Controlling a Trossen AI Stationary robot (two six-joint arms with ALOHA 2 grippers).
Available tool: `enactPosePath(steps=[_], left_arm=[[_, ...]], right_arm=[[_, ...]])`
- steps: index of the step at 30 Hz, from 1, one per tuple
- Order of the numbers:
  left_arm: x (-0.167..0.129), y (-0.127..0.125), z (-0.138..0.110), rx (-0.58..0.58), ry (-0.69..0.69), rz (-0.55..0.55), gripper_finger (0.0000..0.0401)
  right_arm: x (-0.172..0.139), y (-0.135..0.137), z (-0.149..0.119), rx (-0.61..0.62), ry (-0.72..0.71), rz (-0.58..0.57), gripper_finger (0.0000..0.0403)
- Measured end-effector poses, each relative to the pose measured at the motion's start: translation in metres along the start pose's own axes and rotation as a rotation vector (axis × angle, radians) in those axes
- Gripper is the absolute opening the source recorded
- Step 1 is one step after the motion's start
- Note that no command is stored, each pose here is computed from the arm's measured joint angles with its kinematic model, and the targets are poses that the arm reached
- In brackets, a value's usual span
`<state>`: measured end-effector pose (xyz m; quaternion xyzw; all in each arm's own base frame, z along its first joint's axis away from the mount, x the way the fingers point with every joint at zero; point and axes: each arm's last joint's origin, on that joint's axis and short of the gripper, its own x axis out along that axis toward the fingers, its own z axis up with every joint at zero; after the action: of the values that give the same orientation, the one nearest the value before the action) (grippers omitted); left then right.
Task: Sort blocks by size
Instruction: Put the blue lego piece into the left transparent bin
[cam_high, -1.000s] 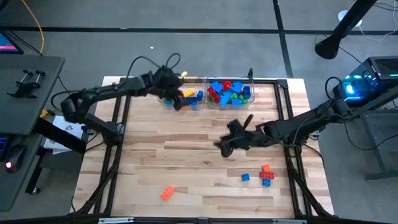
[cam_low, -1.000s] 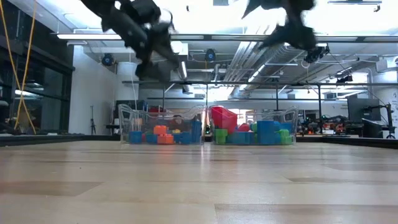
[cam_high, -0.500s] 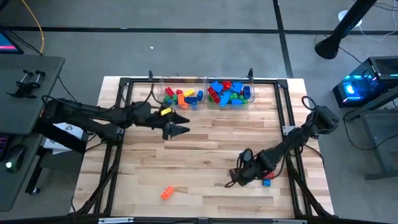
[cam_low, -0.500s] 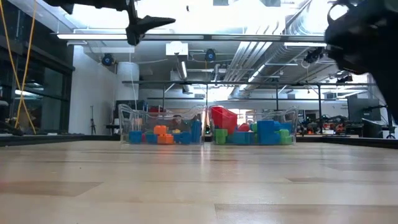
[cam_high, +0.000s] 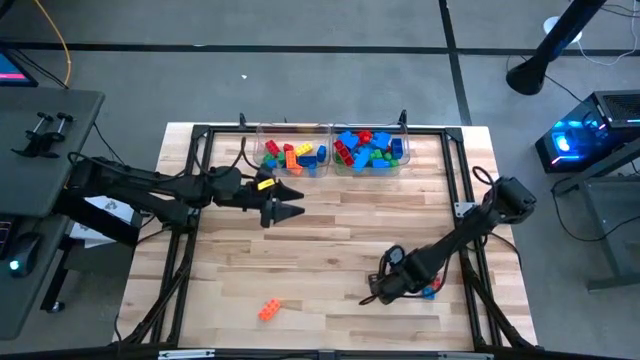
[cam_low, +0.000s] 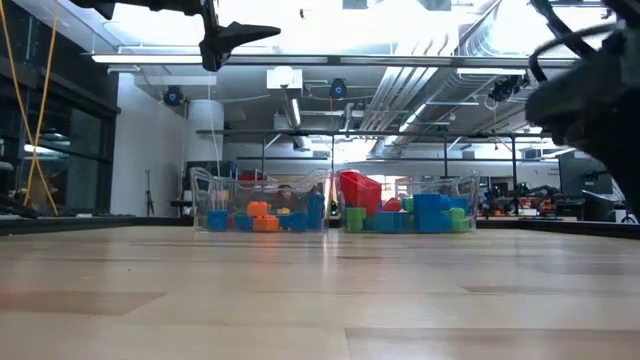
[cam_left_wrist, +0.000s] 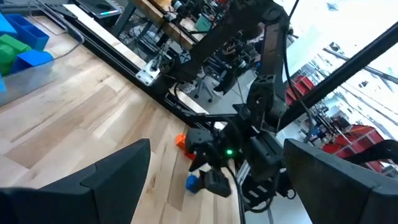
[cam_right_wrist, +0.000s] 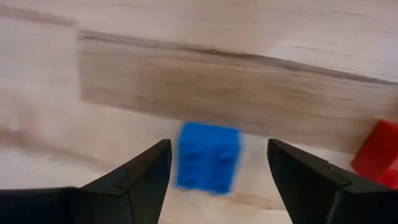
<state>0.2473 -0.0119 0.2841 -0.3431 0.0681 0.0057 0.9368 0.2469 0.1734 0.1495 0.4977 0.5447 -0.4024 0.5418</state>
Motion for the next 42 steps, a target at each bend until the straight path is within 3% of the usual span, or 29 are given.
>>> enactPosePath(steps=[4,13,16,20,24,29,34,38,42], left_arm=[[0.000,0.000,0.000,0.000,0.003,-0.003,0.0351],[0.000,0.001,-0.001,-0.008,0.013,0.004,0.0351],[0.000,0.001,-0.002,-0.008,0.022,0.010,0.0351],[-0.001,-0.001,-0.001,-0.008,0.020,-0.010,0.0351],[-0.017,-0.014,0.024,0.023,-0.119,-0.178,0.0351],[-0.052,-0.029,0.060,0.095,-0.352,-0.283,0.0351],[-0.082,-0.039,0.075,0.119,-0.472,-0.341,0.0351],[-0.088,-0.042,0.076,0.117,-0.485,-0.355,0.0351],[-0.086,-0.041,0.075,0.113,-0.483,-0.345,0.0351]], right_arm=[[0.009,-0.001,0.000,0.019,0.015,-0.057,0.0261],[0.012,0.003,-0.003,0.043,0.031,-0.021,0.0255],[0.012,0.003,-0.003,0.043,0.035,-0.019,0.0221],[0.012,0.003,-0.003,0.036,0.027,-0.014,0.0132],[-0.002,0.016,0.007,-0.034,-0.082,0.079,0.0136],[-0.039,0.056,0.061,-0.185,-0.322,0.234,0.0136],[-0.083,0.098,0.158,-0.326,-0.565,0.402,0.0136],[-0.126,0.106,0.237,-0.332,-0.777,0.493,0.0136],[-0.155,0.098,0.296,-0.300,-0.870,0.512,0.0136]])
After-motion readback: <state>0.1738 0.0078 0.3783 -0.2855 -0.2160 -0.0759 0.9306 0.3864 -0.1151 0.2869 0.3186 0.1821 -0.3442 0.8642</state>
